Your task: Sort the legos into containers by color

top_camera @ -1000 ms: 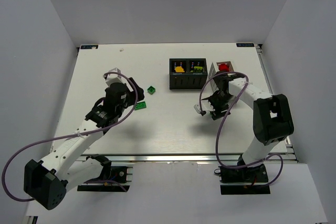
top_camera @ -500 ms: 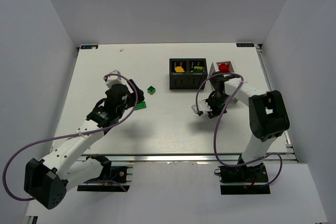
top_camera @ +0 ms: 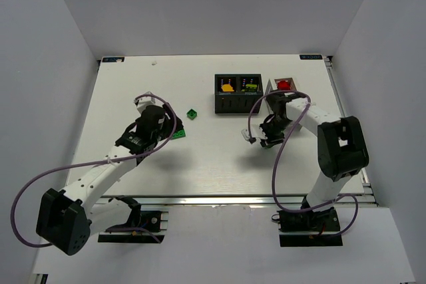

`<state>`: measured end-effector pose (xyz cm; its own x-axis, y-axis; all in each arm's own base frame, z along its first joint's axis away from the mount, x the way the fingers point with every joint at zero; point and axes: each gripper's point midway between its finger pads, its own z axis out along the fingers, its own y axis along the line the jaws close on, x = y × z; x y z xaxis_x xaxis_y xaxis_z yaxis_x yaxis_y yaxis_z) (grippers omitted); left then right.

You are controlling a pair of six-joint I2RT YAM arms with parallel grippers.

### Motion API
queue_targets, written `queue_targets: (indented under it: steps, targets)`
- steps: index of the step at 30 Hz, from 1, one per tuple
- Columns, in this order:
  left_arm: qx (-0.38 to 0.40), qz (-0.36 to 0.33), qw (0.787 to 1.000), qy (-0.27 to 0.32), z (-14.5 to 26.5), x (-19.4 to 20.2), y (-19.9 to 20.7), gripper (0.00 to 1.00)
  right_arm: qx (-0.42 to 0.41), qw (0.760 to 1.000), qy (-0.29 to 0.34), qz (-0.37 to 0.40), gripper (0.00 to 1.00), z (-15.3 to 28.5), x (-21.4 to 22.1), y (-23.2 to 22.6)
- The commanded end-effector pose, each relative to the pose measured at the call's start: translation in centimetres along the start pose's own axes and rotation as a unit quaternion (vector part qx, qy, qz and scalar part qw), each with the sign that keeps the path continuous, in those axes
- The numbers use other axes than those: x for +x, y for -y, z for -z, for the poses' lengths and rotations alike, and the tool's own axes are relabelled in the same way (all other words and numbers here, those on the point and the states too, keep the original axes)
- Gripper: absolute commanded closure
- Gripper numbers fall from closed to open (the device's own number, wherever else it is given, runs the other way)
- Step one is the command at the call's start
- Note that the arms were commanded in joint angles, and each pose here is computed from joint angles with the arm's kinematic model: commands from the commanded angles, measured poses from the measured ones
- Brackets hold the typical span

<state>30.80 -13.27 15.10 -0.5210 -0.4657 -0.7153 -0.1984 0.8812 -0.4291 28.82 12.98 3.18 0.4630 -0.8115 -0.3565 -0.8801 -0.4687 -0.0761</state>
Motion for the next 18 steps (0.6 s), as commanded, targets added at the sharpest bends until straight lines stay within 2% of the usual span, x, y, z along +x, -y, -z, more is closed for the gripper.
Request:
queue_targets:
  steps: [1,5,9,10,11,13,18]
  targets:
    - [-0.013,0.01,1.0,-0.024,-0.4,0.8,-0.8,0.09,0.042,0.995,0.085,-0.008,0.87,3.6,-4.8,1.4]
    - [-0.033,0.009,0.999,-0.042,-1.1,1.5,-1.7,0.09,0.083,0.98,0.169,-0.057,0.95,6.9,-8.9,3.4]
    - [-0.054,-0.004,0.997,-0.06,-1.7,2.0,-2.3,0.09,0.139,0.958,0.221,-0.12,0.99,10.7,-11.4,6.1]
    - [-0.06,-0.01,0.996,-0.065,-1.8,2.2,-2.5,0.09,0.156,0.953,0.228,-0.125,0.99,11.8,-11.9,6.5]
    - [-0.063,-0.017,0.995,-0.07,-2.1,2.3,-2.5,0.09,0.165,0.944,0.235,-0.164,1.0,12.4,-12.1,6.8]
    - [-0.07,-0.024,0.994,-0.077,-2.3,2.5,-2.7,0.09,0.208,0.932,0.24,-0.172,1.0,14.3,-12.3,8.0]
    - [-0.079,-0.033,0.993,-0.081,-2.9,2.5,-2.7,0.09,0.283,0.899,0.224,-0.247,1.0,17.5,-9.2,9.4]
